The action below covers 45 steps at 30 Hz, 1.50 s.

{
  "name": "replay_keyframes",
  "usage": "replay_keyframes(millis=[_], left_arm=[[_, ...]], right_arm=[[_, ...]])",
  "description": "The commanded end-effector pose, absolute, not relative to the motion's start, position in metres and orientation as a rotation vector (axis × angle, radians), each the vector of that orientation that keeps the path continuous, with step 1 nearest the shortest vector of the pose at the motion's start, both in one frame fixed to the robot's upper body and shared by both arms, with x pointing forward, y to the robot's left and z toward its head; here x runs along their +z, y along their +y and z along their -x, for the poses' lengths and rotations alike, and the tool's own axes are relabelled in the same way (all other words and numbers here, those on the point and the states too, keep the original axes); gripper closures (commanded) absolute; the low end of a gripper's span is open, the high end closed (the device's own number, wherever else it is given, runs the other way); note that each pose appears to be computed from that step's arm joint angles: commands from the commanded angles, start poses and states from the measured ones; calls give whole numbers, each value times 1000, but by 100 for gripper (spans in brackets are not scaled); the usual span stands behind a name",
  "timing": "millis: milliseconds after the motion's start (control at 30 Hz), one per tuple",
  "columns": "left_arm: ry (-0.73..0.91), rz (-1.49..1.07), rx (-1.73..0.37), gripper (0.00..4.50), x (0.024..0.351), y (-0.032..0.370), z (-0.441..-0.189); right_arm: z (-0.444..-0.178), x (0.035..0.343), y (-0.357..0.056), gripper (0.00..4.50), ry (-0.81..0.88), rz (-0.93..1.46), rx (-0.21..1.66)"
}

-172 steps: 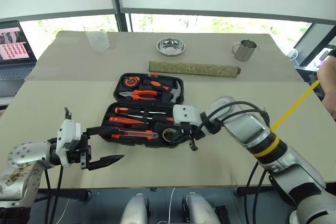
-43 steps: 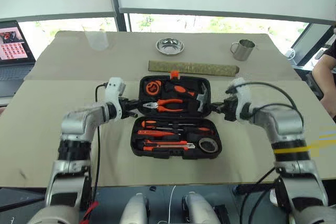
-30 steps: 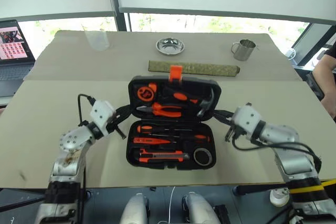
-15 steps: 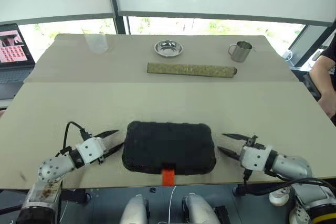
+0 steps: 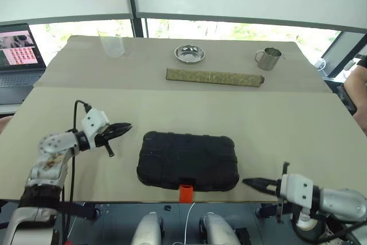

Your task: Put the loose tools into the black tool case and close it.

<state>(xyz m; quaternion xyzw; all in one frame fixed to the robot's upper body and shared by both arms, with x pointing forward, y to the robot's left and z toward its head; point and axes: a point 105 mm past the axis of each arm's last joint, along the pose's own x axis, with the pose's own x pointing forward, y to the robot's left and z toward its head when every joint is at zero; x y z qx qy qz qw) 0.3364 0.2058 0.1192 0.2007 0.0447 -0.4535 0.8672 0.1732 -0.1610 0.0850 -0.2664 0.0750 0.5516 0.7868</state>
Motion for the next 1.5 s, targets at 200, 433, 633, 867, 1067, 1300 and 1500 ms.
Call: replay_keyframes(millis=[200, 433, 633, 867, 1067, 1300, 1500], left_arm=[[266, -436, -1218, 444, 97, 170, -326], [296, -411, -1210, 444, 89, 172, -324], [288, -370, -1141, 444, 85, 181, -320], [219, -260, -1046, 444, 85, 180, -310], [70, -125, -843, 444, 115, 189, -334], [12, -170, -1113, 444, 158, 155, -334], [51, -248, -1312, 444, 147, 109, -327]], right_arm=[[-168, 75, -132, 450, 245, 514, 1205], [-206, 88, -116, 450, 126, 501, 1095], [-246, 88, -119, 450, 95, 563, 1008], [-293, 97, -131, 450, 48, 601, 913], [-293, 108, -150, 450, 58, 540, 900], [-243, 113, -150, 450, 119, 427, 1008], [-225, 104, -128, 450, 144, 369, 1079]])
